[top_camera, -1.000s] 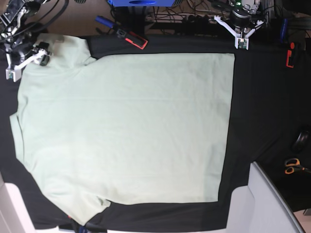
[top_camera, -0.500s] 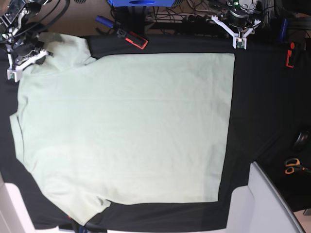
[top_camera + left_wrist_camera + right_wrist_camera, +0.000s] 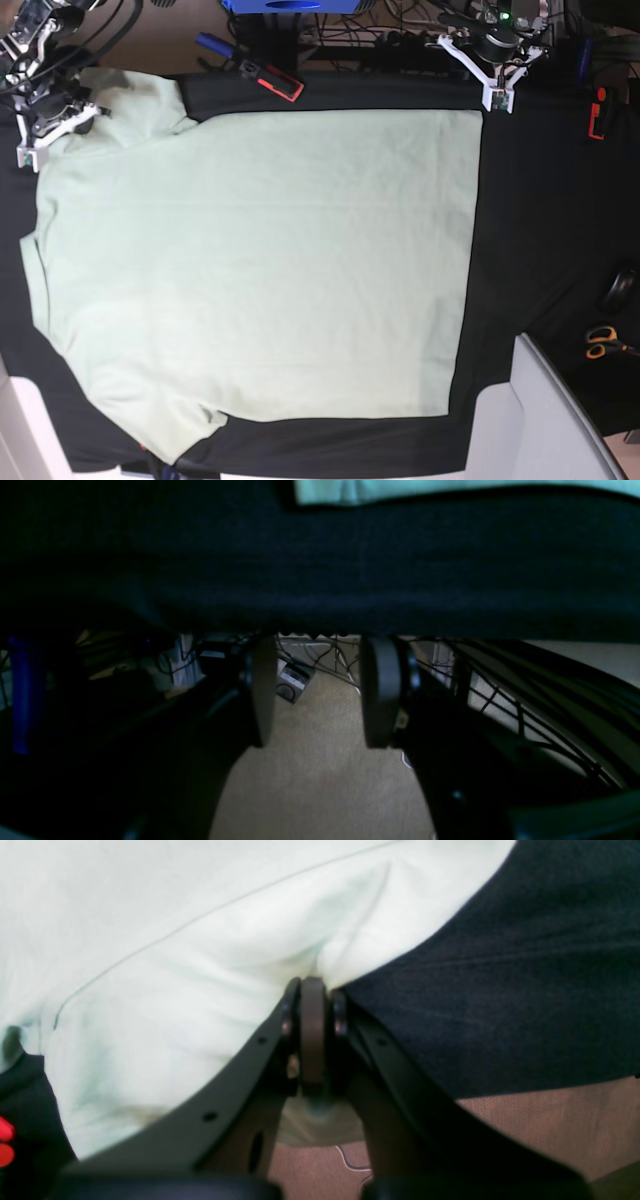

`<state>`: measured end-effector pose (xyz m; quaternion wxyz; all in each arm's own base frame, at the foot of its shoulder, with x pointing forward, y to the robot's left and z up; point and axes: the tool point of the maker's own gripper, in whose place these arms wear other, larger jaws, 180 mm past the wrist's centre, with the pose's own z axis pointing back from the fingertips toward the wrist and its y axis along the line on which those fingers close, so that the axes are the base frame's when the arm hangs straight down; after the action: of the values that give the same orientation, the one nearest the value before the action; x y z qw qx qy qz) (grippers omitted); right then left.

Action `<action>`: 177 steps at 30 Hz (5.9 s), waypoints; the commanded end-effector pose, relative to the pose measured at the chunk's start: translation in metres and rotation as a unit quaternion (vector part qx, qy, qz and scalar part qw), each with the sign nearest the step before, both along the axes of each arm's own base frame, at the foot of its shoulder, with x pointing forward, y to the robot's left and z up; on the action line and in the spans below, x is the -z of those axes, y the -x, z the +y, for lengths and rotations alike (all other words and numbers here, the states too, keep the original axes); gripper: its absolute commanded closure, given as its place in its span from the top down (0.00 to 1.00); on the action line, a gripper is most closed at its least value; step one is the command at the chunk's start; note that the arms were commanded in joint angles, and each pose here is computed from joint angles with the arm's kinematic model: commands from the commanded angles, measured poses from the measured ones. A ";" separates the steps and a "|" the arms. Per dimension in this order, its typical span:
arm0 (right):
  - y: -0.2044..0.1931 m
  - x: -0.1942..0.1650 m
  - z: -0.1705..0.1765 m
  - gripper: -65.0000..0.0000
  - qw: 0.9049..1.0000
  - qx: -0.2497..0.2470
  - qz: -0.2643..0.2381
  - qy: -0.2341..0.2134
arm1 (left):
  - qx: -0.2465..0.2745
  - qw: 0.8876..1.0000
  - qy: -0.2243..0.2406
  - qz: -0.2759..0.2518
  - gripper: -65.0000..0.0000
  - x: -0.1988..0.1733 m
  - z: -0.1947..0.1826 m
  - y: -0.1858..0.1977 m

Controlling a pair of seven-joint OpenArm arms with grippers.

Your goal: Fold the T-shirt properly

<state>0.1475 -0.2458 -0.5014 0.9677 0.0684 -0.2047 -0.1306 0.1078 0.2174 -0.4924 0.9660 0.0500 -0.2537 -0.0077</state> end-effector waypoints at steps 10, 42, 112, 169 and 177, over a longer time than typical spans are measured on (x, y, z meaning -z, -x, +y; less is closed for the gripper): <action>0.002 0.006 0.029 0.00 0.999 -0.029 0.011 -0.039 | -0.021 0.974 0.012 -0.225 0.00 -0.046 0.000 -0.042; 0.021 0.023 0.038 0.00 0.997 -0.023 0.040 -0.063 | -0.070 0.971 -0.051 -0.221 0.36 -0.067 0.044 -0.008; 0.022 0.027 0.033 0.00 0.996 -0.027 0.048 -0.064 | -0.171 0.946 0.158 -0.224 0.57 -0.025 0.039 -0.019; 0.008 -0.045 -0.031 0.00 0.995 -0.063 0.028 0.077 | -0.138 0.942 0.168 -0.257 0.00 -0.052 0.025 -0.037; -0.009 -0.063 -0.033 0.00 0.990 -0.093 0.032 0.102 | -0.121 0.934 0.171 -0.289 0.00 -0.077 0.020 -0.053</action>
<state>0.1501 -0.2693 -0.4476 0.9862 -0.0015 -0.1636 -0.0234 0.1589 0.2317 -0.4239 0.8461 -0.0898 -0.4974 0.1690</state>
